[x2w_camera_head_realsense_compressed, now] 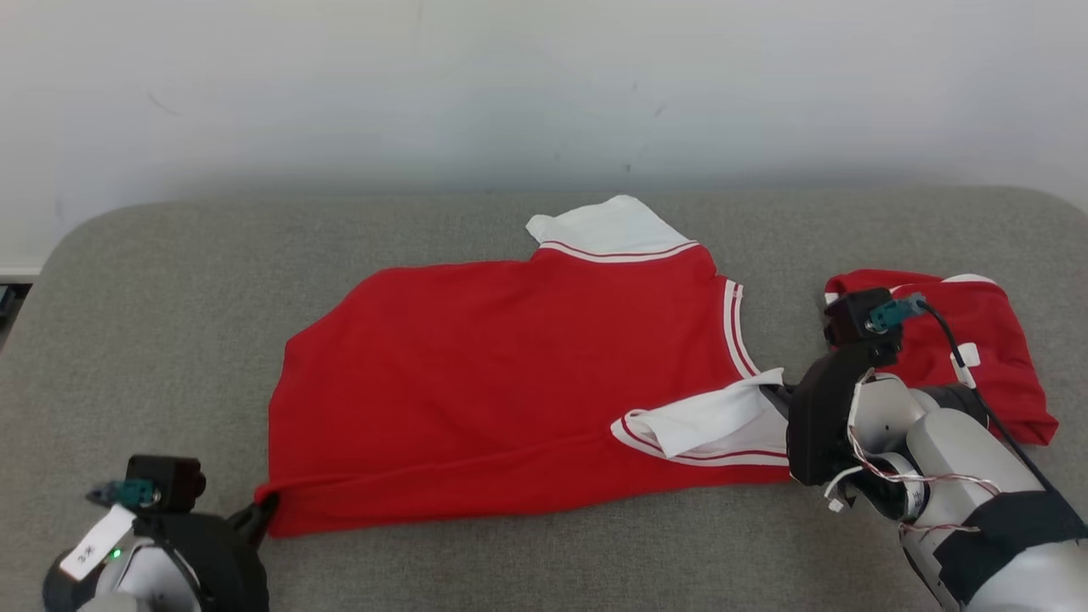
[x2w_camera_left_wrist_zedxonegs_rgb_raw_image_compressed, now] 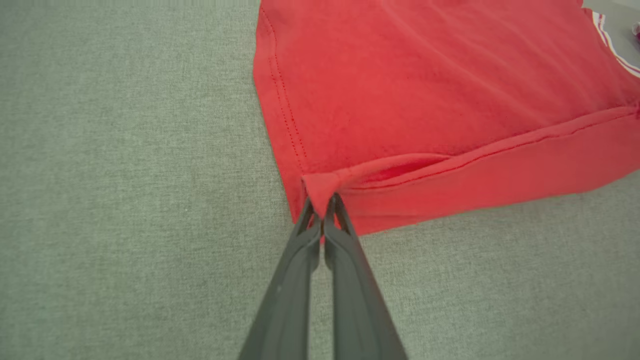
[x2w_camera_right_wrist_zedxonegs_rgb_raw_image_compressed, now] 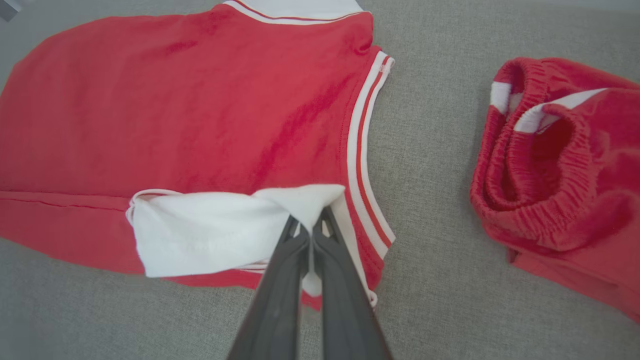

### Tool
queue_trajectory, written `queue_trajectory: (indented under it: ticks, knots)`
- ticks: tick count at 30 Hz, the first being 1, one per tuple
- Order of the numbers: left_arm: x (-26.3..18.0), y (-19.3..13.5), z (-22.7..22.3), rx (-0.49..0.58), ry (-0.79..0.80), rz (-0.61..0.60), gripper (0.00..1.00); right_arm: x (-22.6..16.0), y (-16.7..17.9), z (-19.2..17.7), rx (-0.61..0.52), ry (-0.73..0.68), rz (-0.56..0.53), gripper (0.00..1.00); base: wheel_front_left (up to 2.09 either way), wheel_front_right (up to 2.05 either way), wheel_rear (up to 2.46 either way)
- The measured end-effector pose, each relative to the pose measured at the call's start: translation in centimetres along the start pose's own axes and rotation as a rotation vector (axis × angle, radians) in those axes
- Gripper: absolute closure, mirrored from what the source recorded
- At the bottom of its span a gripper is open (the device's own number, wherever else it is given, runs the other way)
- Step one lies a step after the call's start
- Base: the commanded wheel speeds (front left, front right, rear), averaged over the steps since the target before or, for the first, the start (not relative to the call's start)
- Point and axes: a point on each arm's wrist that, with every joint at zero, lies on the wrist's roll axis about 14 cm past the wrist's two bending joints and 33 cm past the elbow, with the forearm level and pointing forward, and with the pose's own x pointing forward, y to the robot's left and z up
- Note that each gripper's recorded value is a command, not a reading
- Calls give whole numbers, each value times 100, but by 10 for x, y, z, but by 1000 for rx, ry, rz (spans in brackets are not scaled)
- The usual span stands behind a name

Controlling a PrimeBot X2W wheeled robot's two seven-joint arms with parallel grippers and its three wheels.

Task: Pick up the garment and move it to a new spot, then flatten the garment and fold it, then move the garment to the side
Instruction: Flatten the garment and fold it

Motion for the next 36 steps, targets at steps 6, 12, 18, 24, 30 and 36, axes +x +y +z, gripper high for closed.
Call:
queue_trajectory:
  ticks: [6, 12, 18, 24, 30, 36]
  knots:
    - [12, 3, 10, 10, 3, -5, 100, 14, -8, 6, -14, 20, -26, 100, 0, 0, 0]
    - [18, 6, 1, 4, 45, -7, 100, 25, -15, 1, -16, 41, -43, 100, 0, 0, 0]
    - [20, 8, 0, 6, 49, -4, 100, 30, -18, -4, -15, 36, -51, 100, 0, 0, 0]
    - [20, 10, -4, -1, 48, 1, 100, 33, -16, 2, -23, -2, -49, 73, 0, 0, 0]
    - [21, 13, 4, -7, 8, 19, 0, 32, -16, 7, -18, -59, -50, 0, 0, 0, 0]
    - [15, 11, 12, -12, -61, 22, 0, 21, -18, 22, -17, -168, -53, 0, 0, 0, 0]
